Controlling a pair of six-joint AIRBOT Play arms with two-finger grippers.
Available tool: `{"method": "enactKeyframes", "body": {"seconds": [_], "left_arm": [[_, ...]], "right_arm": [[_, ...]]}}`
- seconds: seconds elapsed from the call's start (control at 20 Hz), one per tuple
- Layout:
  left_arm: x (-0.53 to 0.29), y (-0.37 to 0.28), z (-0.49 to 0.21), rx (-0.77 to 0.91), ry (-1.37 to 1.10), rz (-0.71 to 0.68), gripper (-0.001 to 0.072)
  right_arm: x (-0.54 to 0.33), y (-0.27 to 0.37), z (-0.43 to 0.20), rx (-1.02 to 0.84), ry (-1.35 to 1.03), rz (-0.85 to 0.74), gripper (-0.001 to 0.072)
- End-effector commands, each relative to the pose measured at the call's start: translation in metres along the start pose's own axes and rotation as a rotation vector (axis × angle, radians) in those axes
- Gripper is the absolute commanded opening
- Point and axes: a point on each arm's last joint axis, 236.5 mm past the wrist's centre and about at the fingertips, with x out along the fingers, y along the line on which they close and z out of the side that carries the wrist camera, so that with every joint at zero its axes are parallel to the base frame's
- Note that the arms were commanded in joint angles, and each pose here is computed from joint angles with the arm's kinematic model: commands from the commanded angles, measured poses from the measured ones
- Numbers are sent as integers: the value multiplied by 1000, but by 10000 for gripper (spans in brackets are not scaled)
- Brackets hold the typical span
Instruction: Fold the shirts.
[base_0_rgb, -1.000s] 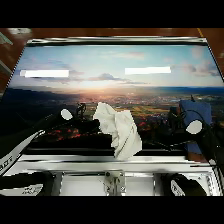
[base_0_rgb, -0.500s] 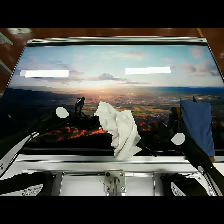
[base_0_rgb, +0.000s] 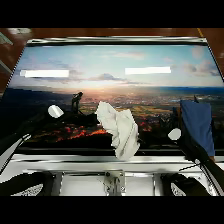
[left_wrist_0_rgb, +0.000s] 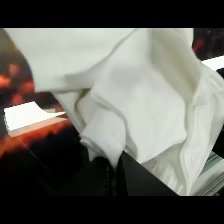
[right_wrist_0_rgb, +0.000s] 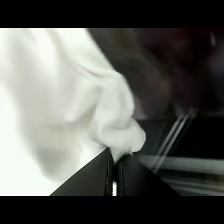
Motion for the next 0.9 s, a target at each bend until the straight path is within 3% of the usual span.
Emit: {"method": "enactKeyframes", "body": {"seconds": [0.0,0.15,0.4,0.55,0.65,0.85], "left_arm": [[-48,-7,36,70,-149,-23,46],[-145,-39,83,204,-416,-53,47],[-351,-144,102,433,-980,-118,47],[-436,-191,78,536,-1232,-154,46],[-463,-201,62,610,-1303,-101,46],[-490,-186,43,654,-1376,75,46]], "right_arm": [[-52,33,41,-286,-142,-30,70],[-162,97,94,-464,-503,-12,70],[-367,207,97,-451,-1099,367,70],[-415,228,81,-486,-1181,429,70],[-436,235,71,-517,-1209,434,70],[-461,223,57,-618,-1237,251,70]]}}
